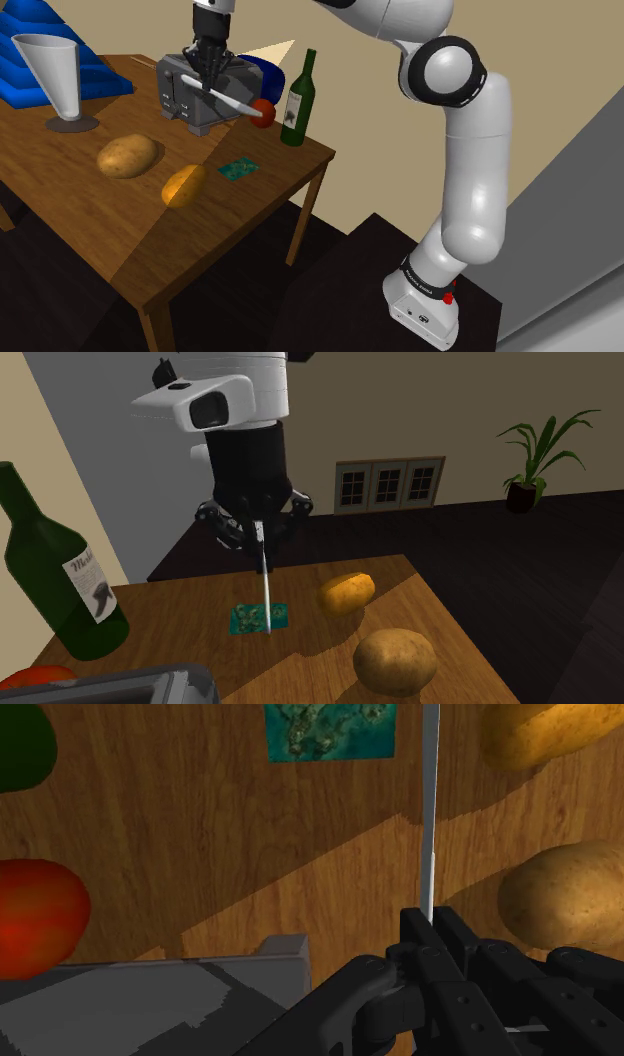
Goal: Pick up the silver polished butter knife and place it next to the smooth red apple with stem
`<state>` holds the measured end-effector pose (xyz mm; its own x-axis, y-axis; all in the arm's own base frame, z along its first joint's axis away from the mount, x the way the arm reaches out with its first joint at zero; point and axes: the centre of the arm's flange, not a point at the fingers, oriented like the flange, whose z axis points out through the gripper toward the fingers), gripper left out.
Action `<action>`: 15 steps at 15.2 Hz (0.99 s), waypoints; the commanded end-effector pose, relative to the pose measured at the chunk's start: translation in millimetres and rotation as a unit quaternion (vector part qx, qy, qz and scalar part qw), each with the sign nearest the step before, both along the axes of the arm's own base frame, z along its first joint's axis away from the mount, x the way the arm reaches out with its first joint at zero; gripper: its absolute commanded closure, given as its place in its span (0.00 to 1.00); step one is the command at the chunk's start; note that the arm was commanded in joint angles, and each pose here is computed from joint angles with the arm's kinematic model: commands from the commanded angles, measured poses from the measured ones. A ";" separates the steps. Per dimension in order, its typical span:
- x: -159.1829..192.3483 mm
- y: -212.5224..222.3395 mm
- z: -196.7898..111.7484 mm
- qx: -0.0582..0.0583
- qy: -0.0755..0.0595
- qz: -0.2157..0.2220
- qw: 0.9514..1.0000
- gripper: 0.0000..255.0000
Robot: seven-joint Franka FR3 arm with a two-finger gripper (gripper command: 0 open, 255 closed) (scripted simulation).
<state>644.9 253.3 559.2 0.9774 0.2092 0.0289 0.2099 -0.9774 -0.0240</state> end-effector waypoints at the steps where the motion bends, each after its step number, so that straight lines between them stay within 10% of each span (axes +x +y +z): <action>1: 14.5 -24.5 -1.7 0.000 0.000 0.001 1.000 1.00; 15: 35.5 -65.9 -54.5 0.000 0.000 0.001 1.000 1.00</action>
<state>677.9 188.2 510.8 0.9766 0.2127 0.0318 0.2135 -0.9766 -0.0256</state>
